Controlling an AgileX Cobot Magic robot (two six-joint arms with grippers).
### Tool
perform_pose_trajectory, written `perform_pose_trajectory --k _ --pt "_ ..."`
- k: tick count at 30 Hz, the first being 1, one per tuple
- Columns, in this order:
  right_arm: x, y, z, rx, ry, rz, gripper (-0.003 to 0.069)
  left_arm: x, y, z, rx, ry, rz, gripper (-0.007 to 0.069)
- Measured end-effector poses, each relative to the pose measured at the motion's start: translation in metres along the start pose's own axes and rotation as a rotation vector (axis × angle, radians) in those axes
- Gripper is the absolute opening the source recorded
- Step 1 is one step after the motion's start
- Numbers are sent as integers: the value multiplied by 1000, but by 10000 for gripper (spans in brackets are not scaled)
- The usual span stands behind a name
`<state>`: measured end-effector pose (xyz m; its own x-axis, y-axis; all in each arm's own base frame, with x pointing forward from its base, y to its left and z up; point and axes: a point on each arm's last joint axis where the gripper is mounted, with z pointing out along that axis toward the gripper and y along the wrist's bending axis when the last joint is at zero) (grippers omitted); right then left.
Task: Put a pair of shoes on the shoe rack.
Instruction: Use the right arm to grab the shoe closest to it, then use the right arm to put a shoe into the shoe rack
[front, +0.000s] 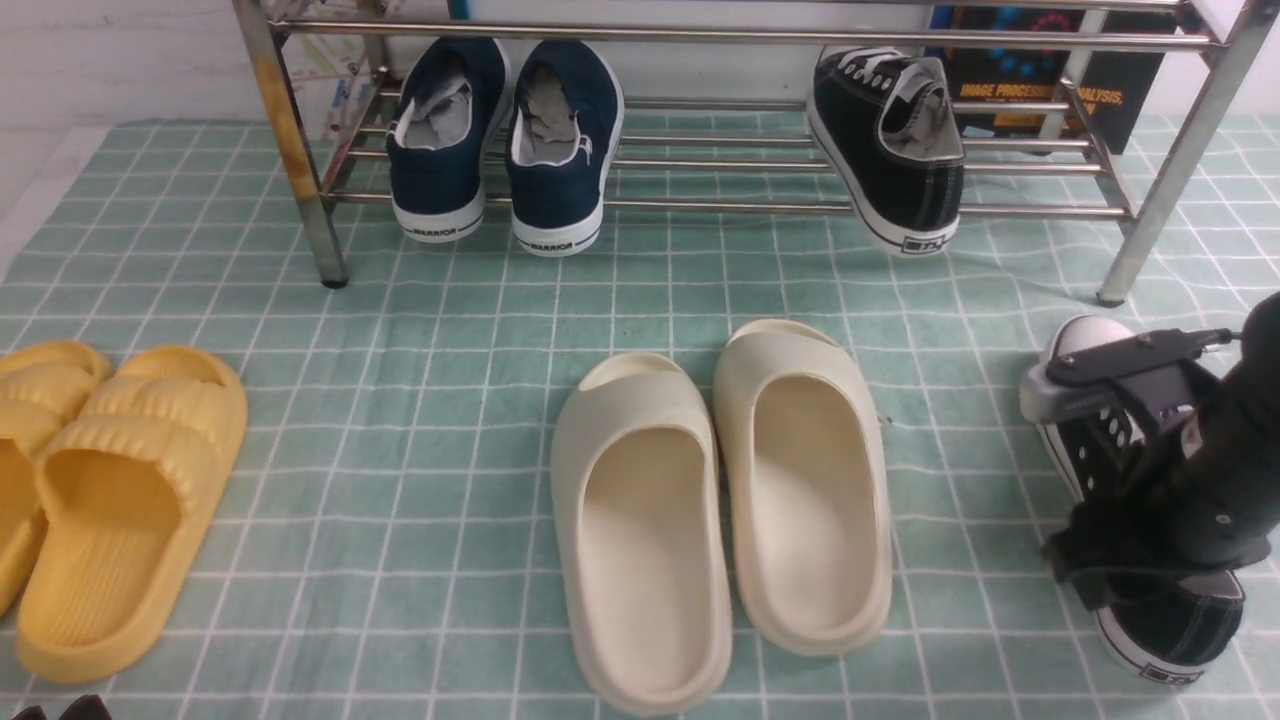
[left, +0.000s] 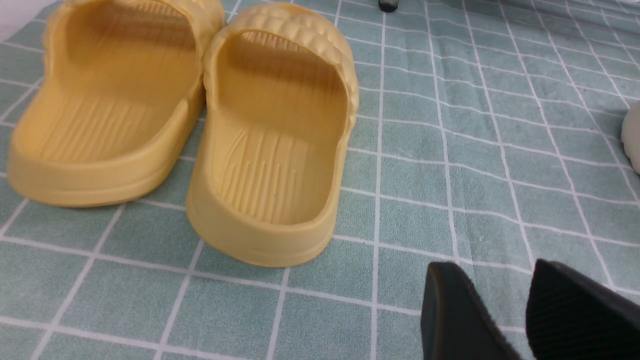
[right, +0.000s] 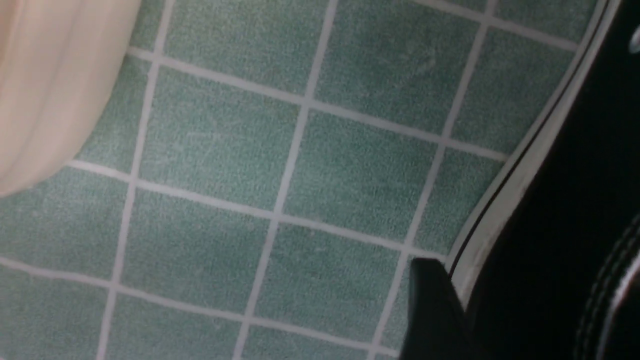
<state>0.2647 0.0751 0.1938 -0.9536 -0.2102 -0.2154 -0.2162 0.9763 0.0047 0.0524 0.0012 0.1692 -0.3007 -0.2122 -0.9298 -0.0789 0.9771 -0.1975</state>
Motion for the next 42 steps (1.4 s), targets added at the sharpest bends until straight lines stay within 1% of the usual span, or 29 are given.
perform_pose_trajectory --k 2,4,5,6,8,9,12,13,17,21,22,23,24,26,30,32,35,42 --pt "0 0 6 6 19 -5 256 0 0 0 0 0 0 238" --pt "0 -1 7 8 23 -8 197 0 0 0 0 0 0 238" --pt "0 -1 7 10 24 -8 112 0 0 0 0 0 0 238" --pt "0 -1 7 10 25 -7 53 0 0 0 0 0 0 238" --pt "0 -1 2 13 33 -8 26 0 0 0 0 0 0 238" --pt "0 -1 2 13 35 -8 26 0 0 0 0 0 0 238" --pt "-5 0 -24 5 27 -11 28 0 0 0 0 0 0 238" --pt "-5 0 -26 5 25 -13 28 0 0 0 0 0 0 238" --pt "-24 0 -70 4 -54 -55 29 0 0 0 0 0 0 238" --pt "-41 1 -86 8 -100 -71 29 0 0 0 0 0 0 238" --pt "-52 1 -89 16 -118 -86 29 0 0 0 0 0 0 238" --pt "-54 1 -88 17 -115 -89 29 0 0 0 0 0 0 238" --pt "-67 1 -87 22 -129 -102 29 0 0 0 0 0 0 238" --pt "-76 -1 -84 24 -129 -100 29 0 0 0 0 0 0 238" --pt "-109 -16 -66 39 -113 -59 29 0 0 0 0 0 0 238" --pt "-116 -22 -60 43 -104 -45 29 0 0 0 0 0 0 238" --pt "-138 -32 -52 54 -107 -24 29 0 0 0 0 0 0 238" --pt "-173 -35 -47 58 -152 -63 29 0 0 0 0 0 0 238"
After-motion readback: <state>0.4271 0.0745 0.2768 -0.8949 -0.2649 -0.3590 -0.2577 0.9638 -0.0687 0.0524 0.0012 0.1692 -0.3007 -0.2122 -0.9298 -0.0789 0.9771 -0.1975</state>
